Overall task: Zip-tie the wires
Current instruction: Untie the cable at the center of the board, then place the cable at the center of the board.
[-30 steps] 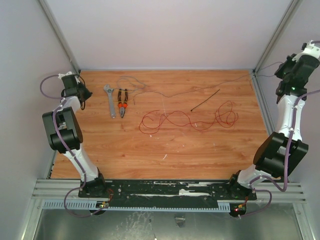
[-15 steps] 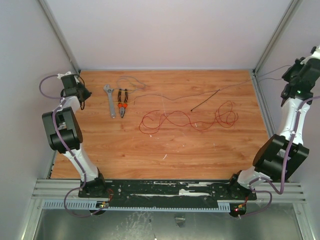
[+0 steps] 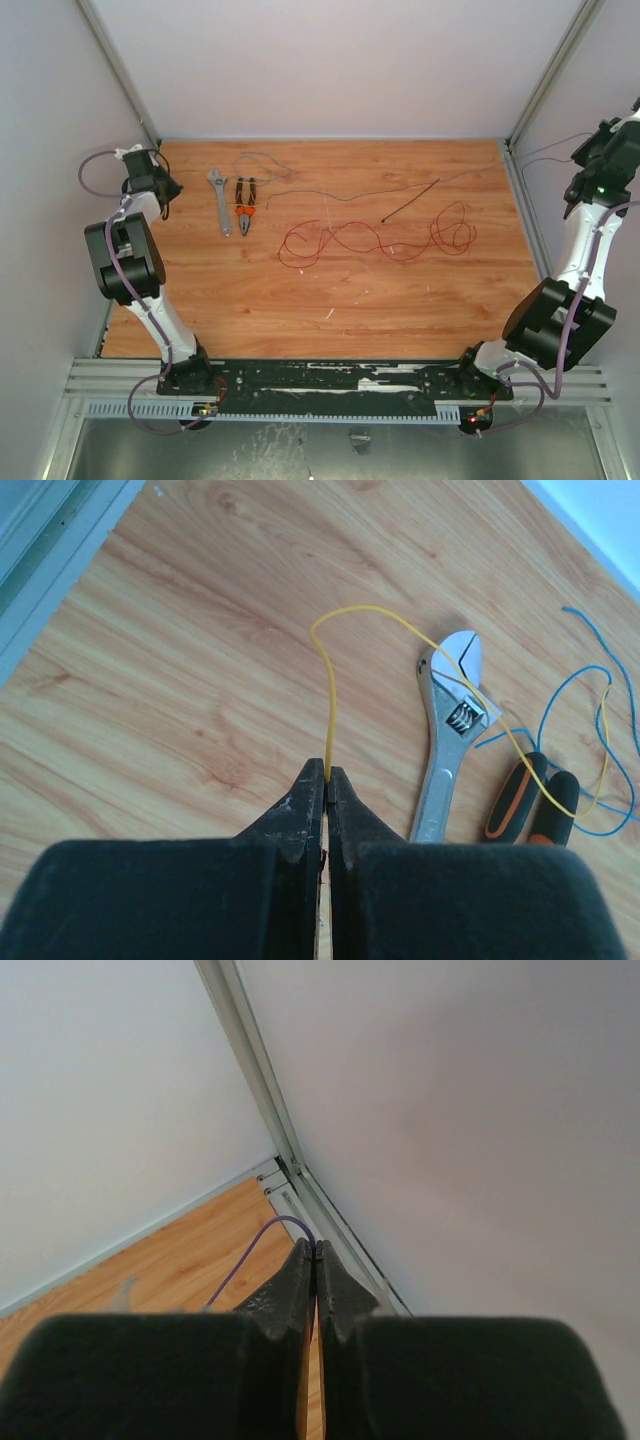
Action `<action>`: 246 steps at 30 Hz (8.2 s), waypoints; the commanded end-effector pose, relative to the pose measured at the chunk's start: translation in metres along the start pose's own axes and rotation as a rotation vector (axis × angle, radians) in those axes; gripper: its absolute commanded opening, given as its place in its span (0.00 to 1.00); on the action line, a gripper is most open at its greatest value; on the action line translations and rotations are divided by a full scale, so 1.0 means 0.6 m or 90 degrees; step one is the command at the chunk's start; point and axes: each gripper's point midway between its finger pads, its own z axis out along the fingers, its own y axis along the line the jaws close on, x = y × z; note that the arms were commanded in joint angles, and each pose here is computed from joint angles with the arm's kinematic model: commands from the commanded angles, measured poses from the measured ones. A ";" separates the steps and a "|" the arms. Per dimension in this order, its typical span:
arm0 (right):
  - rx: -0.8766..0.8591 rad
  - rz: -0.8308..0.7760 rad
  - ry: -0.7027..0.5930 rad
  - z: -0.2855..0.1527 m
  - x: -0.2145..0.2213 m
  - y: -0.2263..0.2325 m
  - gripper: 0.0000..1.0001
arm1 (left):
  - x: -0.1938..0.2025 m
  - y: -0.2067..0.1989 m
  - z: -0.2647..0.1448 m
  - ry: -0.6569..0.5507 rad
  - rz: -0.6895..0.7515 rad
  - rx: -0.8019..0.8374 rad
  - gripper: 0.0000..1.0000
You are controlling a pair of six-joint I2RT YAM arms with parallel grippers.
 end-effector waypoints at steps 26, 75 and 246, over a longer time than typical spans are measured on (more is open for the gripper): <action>-0.184 0.038 -0.053 -0.037 -0.051 0.111 0.00 | 0.000 -0.177 -0.018 0.010 0.063 0.169 0.00; -0.588 -0.062 -0.080 -0.147 -0.133 0.523 0.00 | 0.297 -0.583 -0.133 0.160 0.250 0.556 0.86; -0.087 0.059 0.179 -0.163 0.419 0.083 0.00 | 0.471 -0.333 -0.358 0.112 0.463 0.402 0.16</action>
